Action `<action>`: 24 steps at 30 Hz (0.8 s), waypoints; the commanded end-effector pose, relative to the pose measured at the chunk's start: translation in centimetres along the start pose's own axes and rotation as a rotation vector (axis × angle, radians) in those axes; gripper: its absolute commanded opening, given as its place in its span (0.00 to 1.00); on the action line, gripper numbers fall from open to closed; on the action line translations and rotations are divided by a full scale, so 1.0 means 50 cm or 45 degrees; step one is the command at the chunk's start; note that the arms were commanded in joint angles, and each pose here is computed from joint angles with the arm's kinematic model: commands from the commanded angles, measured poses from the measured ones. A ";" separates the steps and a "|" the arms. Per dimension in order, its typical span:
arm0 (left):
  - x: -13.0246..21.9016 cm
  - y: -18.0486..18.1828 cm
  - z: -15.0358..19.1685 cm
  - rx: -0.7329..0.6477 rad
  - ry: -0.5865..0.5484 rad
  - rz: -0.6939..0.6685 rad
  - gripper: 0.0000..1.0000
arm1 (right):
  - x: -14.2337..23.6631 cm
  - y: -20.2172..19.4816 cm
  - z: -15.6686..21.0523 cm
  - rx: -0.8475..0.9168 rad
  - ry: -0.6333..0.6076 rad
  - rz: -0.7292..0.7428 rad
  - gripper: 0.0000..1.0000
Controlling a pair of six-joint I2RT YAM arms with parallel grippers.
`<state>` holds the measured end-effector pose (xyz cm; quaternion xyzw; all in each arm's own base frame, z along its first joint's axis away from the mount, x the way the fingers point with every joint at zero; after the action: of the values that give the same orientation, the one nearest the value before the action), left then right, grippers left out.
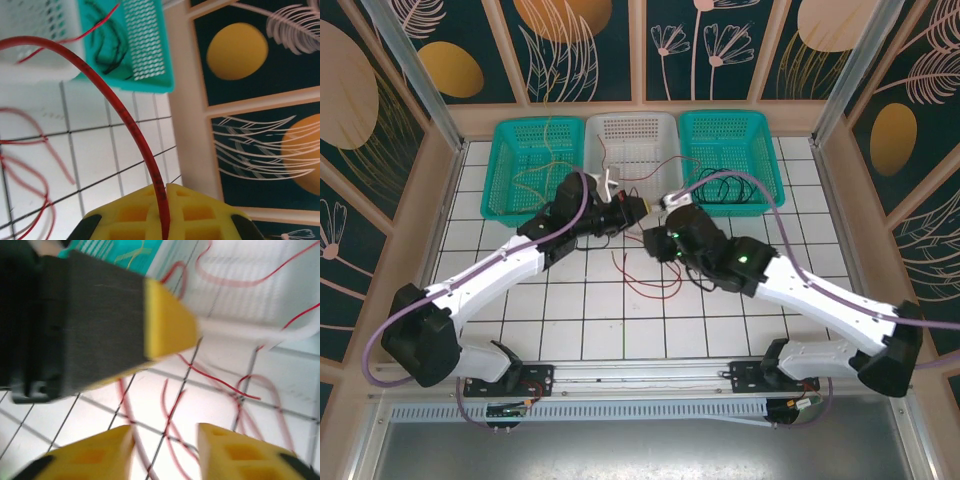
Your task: Untangle the cables
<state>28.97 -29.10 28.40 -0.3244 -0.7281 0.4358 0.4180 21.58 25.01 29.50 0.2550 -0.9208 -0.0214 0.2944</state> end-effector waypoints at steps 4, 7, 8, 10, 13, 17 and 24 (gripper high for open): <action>0.045 -0.118 -0.036 -0.196 -0.041 0.059 0.00 | 0.140 -0.177 -0.091 -0.224 -0.262 0.397 0.50; 0.046 -0.163 -0.070 -0.327 -0.085 0.022 0.00 | 0.152 -0.190 -0.086 -0.261 -0.293 0.395 0.52; 0.044 -0.178 -0.087 -0.373 -0.114 -0.002 0.00 | 0.148 -0.189 -0.081 -0.268 -0.286 0.387 0.52; 0.032 -0.192 -0.132 -0.438 -0.170 -0.085 0.00 | 0.130 -0.185 -0.066 -0.278 -0.248 0.366 0.51; 0.013 -0.207 -0.202 -0.493 -0.256 -0.179 0.00 | 0.105 -0.182 -0.043 -0.301 -0.192 0.360 0.49; -0.032 -0.194 -0.290 -0.518 -0.303 -0.283 0.00 | 0.085 -0.176 -0.020 -0.324 -0.157 0.337 0.49; -0.085 -0.132 -0.392 -0.530 -0.390 -0.445 0.00 | 0.061 -0.156 0.010 -0.329 -0.107 0.302 0.49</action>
<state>46.71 -29.64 39.79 -0.2423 -0.8883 0.2717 0.2799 22.94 16.17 29.45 0.1001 -0.9476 -0.0990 0.2866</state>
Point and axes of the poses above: each hand's point on the last joint's axis, 136 mm out from that joint toward the fingers, its own x axis back along the fingers, its own y axis along the line the jaws close on, z = x × y, the point moved 4 cm from there along x, back along the fingers, and after that the axes turned 5 degrees about x, right-handed, at the moved point
